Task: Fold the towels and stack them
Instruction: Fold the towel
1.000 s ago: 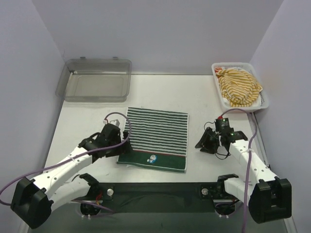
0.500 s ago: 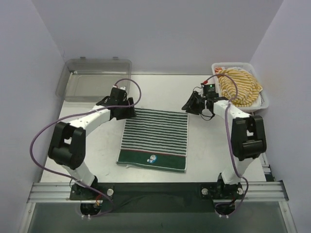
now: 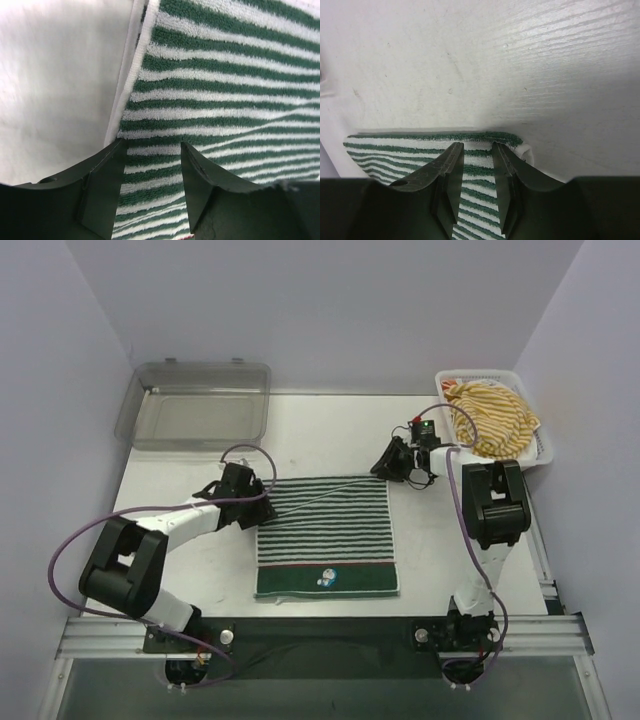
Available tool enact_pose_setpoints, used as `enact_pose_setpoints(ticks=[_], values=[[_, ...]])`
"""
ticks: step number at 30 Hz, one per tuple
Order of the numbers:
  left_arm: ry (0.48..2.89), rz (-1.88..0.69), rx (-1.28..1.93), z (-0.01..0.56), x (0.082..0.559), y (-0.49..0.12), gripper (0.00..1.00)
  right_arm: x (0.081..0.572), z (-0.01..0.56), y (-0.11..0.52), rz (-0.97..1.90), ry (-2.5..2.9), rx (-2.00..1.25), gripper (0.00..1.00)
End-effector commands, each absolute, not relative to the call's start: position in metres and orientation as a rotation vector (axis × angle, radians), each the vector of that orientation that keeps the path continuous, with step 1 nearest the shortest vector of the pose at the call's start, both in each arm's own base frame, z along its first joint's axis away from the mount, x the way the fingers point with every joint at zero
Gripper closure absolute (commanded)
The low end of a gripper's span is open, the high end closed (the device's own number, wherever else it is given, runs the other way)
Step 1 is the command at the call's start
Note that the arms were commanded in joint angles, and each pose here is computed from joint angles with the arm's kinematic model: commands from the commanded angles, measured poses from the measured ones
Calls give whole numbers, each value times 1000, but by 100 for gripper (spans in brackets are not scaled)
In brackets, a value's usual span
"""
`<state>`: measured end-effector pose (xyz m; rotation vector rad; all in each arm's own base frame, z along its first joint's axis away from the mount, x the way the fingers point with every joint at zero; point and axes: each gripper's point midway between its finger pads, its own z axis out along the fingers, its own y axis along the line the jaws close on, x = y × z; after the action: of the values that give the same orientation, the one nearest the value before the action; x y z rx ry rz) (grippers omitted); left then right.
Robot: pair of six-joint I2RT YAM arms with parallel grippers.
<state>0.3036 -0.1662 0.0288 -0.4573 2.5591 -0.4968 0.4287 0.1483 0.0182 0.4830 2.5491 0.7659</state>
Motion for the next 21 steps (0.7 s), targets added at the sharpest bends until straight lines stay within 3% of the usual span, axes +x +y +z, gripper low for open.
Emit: enact_pose_setpoints(ticks=[1,4,6,8,11,21], values=[[2522,-542,-527,43,291,-170,41,428,29,133,686,2541,395,69],[2454,-503,-452,71,302,-162,32,433,52,138,717,2503,309,68],[2389,-432,-380,93,322,-150,21,434,70,138,714,2471,238,63],[2357,-372,-313,103,340,-139,17,442,86,135,682,2424,177,57],[2329,-313,-201,114,371,-138,16,438,92,127,614,2439,130,49],[2410,-263,-3,77,425,-160,28,432,77,108,507,2493,125,48]])
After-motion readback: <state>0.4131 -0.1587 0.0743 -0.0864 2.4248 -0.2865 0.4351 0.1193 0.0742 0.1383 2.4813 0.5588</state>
